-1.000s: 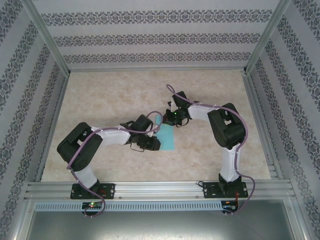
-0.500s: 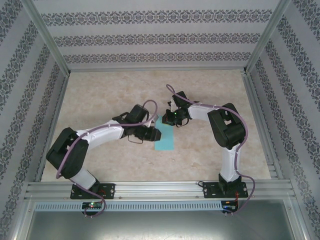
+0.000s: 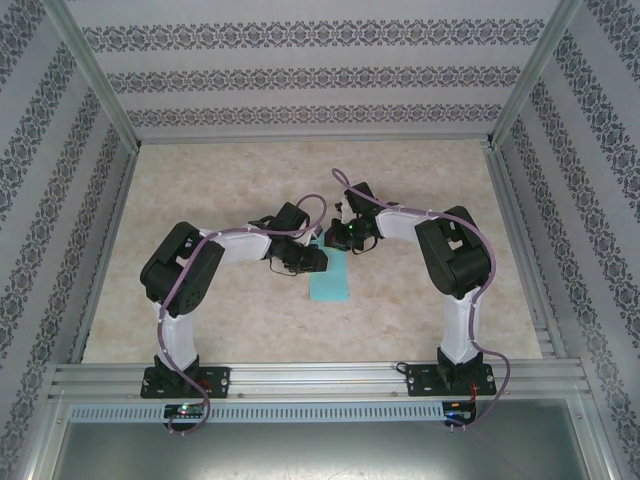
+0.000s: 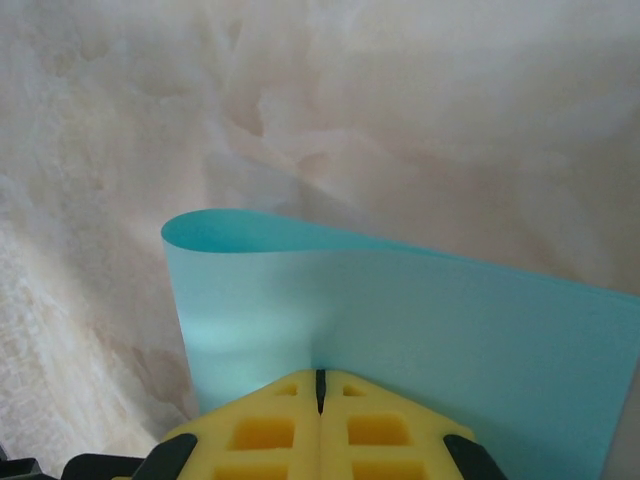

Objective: Fold a paper plane with a square sheet of paper (fold left side to right side)
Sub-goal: First fold the square sheet of paper in half at the center of the table, then hold the square sheet of paper at the center of the table, then first fold the square sheet of paper in half at the center of the table, then fold the triangle a second time at the center of the table.

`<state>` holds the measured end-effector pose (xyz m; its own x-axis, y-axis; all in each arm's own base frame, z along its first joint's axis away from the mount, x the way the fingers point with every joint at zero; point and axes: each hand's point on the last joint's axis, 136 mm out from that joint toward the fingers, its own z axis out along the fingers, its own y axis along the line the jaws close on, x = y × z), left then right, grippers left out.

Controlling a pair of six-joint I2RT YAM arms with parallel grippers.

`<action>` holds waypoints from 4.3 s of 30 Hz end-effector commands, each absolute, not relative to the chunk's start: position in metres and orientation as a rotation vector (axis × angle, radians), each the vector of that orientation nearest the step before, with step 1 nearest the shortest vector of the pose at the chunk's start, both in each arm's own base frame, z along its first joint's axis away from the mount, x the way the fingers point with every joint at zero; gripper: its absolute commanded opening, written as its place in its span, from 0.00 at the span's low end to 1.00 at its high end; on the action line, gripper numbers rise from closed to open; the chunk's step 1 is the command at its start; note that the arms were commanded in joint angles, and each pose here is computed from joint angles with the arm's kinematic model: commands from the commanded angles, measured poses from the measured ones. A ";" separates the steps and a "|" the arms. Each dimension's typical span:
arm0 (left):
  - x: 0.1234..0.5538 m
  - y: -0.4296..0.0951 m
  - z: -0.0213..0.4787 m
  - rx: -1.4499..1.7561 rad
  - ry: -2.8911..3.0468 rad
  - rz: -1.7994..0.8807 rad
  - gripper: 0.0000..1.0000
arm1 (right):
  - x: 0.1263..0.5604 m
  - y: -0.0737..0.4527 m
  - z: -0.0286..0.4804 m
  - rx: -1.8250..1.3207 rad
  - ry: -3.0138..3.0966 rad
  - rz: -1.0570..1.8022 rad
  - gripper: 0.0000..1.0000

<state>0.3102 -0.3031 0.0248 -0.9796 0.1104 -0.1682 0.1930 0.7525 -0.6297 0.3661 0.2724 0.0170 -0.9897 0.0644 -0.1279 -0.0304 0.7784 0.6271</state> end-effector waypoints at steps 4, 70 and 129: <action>0.308 -0.294 0.010 0.179 2.873 -0.971 0.27 | 0.377 0.267 0.045 0.004 2.723 0.910 0.08; 0.372 -0.279 0.009 0.061 2.779 -0.855 0.32 | 0.222 0.225 -0.024 -0.066 3.133 0.615 0.00; 0.321 -0.261 0.082 -0.035 2.694 -1.164 0.30 | 0.276 0.216 0.088 0.155 2.654 1.028 0.56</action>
